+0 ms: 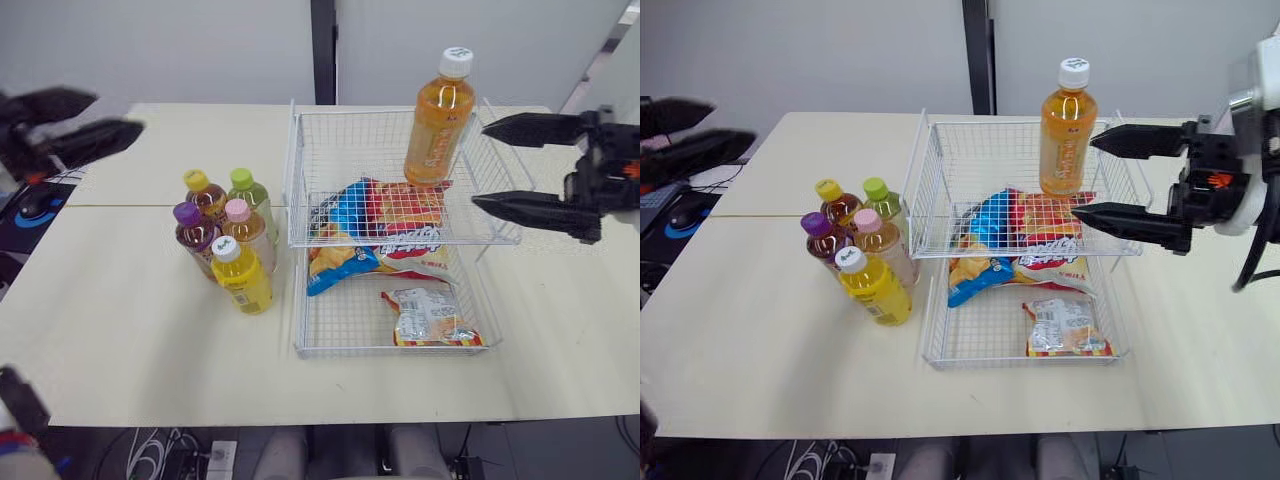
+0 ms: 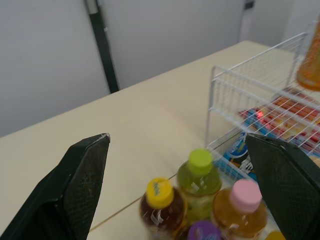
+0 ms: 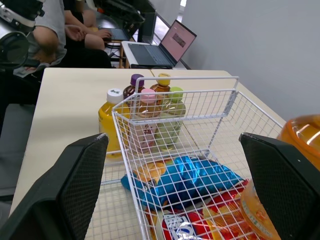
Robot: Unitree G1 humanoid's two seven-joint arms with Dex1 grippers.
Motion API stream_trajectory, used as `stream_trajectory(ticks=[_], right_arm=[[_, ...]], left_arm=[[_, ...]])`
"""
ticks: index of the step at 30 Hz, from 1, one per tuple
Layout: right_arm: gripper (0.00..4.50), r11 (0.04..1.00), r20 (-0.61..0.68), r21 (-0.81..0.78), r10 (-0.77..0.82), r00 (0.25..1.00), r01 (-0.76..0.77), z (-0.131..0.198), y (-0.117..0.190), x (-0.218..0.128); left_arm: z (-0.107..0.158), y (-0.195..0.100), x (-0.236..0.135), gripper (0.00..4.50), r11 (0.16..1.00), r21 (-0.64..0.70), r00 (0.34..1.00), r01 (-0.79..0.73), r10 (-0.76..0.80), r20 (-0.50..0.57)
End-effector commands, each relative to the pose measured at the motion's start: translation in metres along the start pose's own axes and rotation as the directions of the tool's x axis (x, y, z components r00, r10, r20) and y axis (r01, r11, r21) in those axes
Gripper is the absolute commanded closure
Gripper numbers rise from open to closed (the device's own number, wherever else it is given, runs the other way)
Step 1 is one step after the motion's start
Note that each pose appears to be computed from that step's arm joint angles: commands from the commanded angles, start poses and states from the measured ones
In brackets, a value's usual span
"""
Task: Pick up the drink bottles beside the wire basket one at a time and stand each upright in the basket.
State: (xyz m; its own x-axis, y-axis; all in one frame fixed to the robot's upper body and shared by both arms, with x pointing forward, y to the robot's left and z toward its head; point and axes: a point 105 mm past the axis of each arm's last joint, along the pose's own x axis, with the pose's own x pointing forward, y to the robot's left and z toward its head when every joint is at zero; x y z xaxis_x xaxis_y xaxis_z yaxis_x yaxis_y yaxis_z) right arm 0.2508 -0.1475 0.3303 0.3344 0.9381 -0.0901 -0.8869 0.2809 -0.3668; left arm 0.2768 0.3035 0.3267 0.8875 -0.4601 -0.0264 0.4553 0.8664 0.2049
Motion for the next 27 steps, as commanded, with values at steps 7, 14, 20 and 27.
stream_trajectory(ticks=[7,14,20,27], right_arm=[[0.00,0.995,0.043,-0.044,0.096,0.994,-0.094,0.007,0.001,0.012],[0.00,0.985,0.055,-0.044,0.169,0.984,-0.166,0.009,0.008,0.023],[0.00,0.984,0.060,-0.042,0.178,0.982,-0.176,0.009,0.008,0.027],[0.00,0.983,0.061,-0.047,0.181,0.982,-0.178,0.010,0.008,0.028]], left_arm=[[-0.064,-0.003,-0.051,0.02,0.981,-0.062,0.983,-0.183,0.182,-0.018],[-0.071,-0.031,-0.012,0.02,0.975,-0.117,0.977,-0.188,0.197,0.080],[-0.072,-0.052,0.022,0.02,0.974,-0.142,0.978,-0.176,0.189,0.085],[-0.080,-0.061,0.051,0.02,0.964,-0.151,0.971,-0.220,0.231,0.058]])
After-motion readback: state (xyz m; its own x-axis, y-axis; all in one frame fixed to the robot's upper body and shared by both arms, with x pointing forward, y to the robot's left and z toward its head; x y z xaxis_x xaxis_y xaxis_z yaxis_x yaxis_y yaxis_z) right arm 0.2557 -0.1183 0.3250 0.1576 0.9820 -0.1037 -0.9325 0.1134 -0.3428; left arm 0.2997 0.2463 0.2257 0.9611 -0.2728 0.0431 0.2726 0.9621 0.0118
